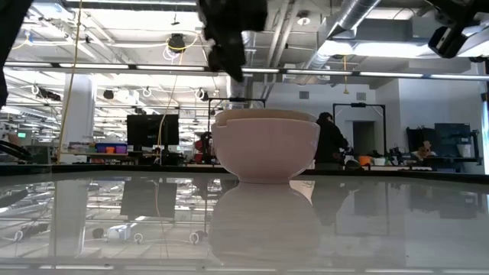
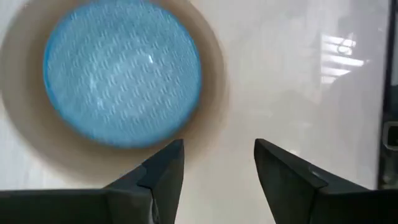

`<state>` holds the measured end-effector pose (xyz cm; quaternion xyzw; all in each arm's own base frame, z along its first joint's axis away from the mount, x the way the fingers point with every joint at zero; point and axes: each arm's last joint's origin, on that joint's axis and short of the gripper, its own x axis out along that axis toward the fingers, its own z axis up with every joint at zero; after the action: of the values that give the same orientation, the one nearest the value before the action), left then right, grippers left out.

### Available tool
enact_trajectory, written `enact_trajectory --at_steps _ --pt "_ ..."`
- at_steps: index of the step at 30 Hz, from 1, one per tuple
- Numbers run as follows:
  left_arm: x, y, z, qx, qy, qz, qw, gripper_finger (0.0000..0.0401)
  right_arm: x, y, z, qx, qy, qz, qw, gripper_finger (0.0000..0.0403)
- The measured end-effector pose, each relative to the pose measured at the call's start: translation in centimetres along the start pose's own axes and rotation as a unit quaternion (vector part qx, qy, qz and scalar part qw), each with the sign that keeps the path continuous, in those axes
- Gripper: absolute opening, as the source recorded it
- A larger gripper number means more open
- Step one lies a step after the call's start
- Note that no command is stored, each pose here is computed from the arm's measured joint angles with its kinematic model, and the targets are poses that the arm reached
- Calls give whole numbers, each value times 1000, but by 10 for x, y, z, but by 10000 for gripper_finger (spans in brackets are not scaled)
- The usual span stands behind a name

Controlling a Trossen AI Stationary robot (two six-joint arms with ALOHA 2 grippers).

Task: Nest bowls inside each other
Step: Stack the blue bowl into the blue-patterned and orange-patterned

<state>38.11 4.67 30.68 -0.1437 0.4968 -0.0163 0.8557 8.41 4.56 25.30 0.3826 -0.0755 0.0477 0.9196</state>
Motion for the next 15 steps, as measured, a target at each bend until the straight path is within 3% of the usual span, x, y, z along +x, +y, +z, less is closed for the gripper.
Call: enact_trajectory --at_steps 5,9,15 --pt "-20 -10 -38 -39 -14 10 999 183 -1 1 -1 -6 0 -5 1000 177" --pt "-34 -15 -85 -107 -78 5 991 182 -1 0 -1 -10 -2 -13 1000 177" --pt "-63 -37 -162 -199 -251 -26 947 182 -1 -1 -2 -13 -1 -14 1000 177"
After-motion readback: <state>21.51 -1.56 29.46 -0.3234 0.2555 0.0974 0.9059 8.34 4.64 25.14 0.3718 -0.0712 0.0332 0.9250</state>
